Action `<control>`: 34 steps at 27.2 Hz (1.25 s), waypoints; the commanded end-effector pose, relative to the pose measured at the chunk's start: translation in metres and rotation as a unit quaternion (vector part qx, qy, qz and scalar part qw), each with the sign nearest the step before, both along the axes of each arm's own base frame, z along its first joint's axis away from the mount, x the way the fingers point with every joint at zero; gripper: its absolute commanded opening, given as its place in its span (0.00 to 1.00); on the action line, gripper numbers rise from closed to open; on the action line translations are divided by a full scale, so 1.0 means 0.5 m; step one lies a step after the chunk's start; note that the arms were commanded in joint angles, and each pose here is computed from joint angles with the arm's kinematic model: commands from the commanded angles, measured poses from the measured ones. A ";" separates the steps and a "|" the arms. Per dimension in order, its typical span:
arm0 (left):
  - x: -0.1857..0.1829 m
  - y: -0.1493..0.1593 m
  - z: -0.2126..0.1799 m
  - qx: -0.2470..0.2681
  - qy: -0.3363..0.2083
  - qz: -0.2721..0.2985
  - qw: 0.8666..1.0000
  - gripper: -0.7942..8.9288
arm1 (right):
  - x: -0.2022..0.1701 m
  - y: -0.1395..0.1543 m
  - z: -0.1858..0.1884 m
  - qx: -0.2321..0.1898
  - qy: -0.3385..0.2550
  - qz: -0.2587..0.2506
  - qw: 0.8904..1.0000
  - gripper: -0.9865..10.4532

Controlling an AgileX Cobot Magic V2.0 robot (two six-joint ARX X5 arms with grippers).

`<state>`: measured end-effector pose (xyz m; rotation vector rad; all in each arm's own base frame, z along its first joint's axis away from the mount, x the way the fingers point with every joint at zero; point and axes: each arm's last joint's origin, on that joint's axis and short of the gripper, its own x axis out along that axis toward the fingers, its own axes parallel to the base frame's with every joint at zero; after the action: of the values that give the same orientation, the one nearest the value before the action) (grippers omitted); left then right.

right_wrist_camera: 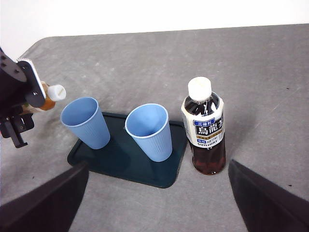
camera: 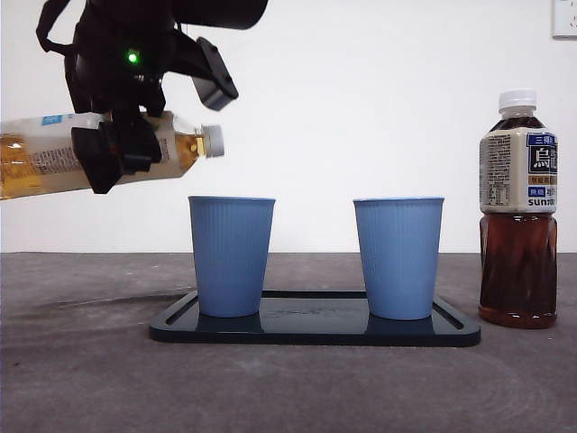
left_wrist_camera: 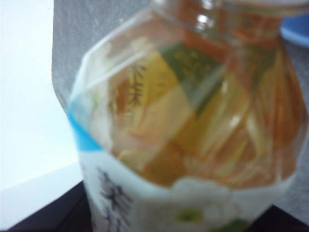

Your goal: Pour the drink into the cup

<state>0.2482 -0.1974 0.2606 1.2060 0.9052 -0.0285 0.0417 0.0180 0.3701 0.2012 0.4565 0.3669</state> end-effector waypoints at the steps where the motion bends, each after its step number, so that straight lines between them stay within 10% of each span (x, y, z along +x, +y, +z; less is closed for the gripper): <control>1: -0.009 0.005 0.050 -0.083 -0.043 0.027 0.995 0.30 | -0.002 -0.001 0.008 0.006 -0.006 0.000 1.000 0.49; 13: -0.007 0.111 0.158 -0.410 -0.058 0.084 0.906 0.30 | -0.002 0.000 0.008 0.006 -0.006 0.000 1.000 0.49; 22: 0.004 0.190 0.176 -0.514 -0.142 0.125 0.837 0.30 | -0.002 0.000 0.009 0.006 -0.006 0.000 1.000 0.49; 34: -0.023 0.219 -0.012 -0.616 -0.220 0.129 0.745 0.30 | -0.002 0.000 0.009 0.006 -0.006 0.000 1.000 0.49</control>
<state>0.2338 -0.0854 0.2442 -0.1057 0.5170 -0.0830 0.0417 0.0180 0.3701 0.2012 0.4565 0.3669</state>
